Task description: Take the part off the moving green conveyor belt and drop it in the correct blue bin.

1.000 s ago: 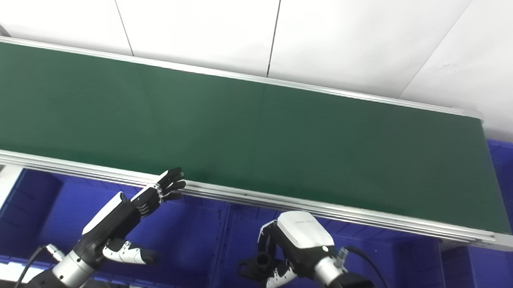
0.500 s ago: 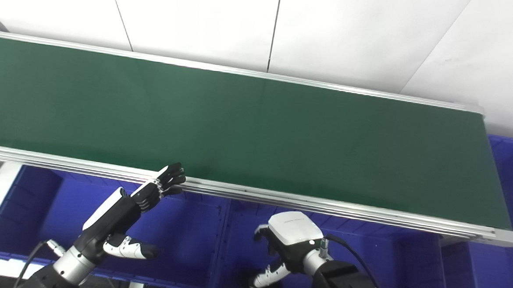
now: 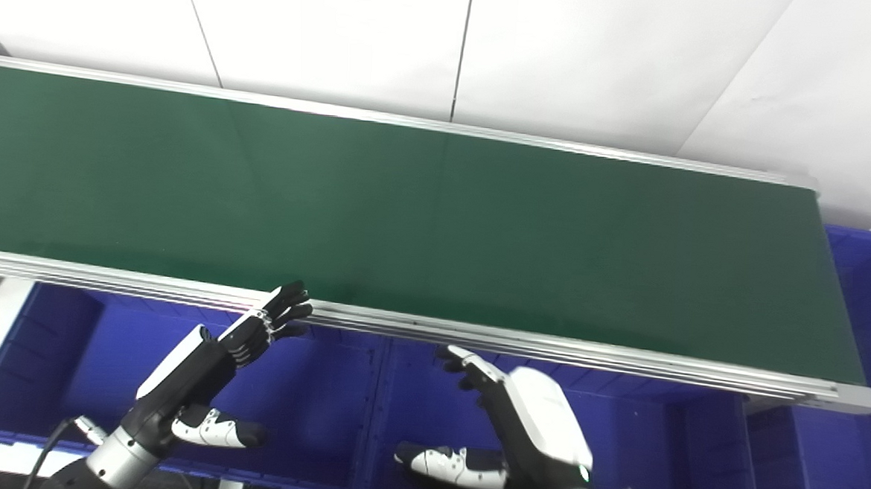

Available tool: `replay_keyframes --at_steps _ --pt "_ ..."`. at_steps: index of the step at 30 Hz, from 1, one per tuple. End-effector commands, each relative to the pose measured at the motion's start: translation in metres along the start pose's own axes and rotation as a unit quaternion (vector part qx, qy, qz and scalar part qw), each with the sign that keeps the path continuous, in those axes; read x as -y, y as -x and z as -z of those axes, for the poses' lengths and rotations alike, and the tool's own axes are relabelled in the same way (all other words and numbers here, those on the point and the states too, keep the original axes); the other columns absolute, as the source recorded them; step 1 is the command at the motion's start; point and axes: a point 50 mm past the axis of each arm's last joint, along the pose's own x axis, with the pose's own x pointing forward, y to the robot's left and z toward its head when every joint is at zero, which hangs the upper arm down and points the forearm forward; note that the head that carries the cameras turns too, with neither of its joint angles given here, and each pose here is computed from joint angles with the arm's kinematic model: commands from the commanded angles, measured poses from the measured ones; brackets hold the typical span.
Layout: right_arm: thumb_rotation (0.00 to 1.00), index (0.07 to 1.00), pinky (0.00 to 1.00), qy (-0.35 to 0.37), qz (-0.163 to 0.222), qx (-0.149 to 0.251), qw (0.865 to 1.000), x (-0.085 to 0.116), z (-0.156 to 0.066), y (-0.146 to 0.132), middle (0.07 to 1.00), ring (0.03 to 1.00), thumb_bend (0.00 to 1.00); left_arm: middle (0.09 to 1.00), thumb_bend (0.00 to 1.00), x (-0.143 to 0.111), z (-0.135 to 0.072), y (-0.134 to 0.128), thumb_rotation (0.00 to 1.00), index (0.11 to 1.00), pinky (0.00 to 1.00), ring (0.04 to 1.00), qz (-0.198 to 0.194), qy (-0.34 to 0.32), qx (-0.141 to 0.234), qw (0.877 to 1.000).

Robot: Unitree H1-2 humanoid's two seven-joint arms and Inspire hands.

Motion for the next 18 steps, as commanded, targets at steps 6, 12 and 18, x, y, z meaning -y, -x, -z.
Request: replay_keyframes --at_steps 6,12,18 --pt "0.61 0.923 0.74 -0.088 0.05 0.072 0.992 -0.022 0.004 0.009 0.875 0.825 0.67 0.984 0.85 0.003 -0.007 -0.001 0.57 0.981 0.89 0.947 -0.017 0.004 0.024 1.0" --pt "0.65 0.944 0.78 -0.1 0.061 0.078 0.99 -0.028 0.015 0.006 0.91 0.865 0.67 0.982 0.84 0.007 -0.003 -0.001 0.56 0.98 0.89 0.946 -0.023 0.01 0.021 0.999" --pt "0.64 0.964 0.8 -0.106 0.072 0.072 0.989 -0.028 0.022 0.002 0.922 0.883 0.68 0.984 0.82 0.01 -0.001 -0.003 0.59 0.986 0.88 0.941 -0.019 0.0 0.016 1.0"
